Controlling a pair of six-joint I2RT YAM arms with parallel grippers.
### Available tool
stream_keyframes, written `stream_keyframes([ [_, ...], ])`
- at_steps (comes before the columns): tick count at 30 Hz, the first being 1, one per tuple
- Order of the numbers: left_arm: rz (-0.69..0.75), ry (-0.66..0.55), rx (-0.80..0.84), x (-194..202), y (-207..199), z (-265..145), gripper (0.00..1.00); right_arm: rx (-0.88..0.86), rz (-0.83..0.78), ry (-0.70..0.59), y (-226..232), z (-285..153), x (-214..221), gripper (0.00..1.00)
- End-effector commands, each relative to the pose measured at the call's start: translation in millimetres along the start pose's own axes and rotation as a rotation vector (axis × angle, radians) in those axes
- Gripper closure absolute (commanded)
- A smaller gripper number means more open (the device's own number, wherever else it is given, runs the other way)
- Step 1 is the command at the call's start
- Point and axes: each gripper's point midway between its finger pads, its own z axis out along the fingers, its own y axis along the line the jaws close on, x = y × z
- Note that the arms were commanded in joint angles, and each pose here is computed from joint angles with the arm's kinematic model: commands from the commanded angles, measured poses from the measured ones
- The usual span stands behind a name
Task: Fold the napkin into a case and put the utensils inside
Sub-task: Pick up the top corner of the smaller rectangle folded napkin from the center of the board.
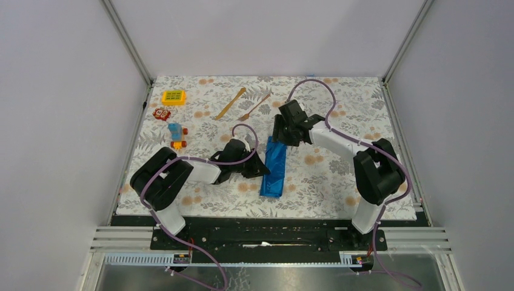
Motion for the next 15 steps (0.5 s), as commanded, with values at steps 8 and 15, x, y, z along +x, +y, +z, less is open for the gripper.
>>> stream_keyframes([
  [8,-0.014,0.068,-0.115,25,29,2,0.67,0.008,0.003,-0.022,9,22,-19,0.45],
  [15,-0.012,0.074,-0.114,27,28,4,0.68,0.032,0.007,-0.021,5,25,-18,0.66],
])
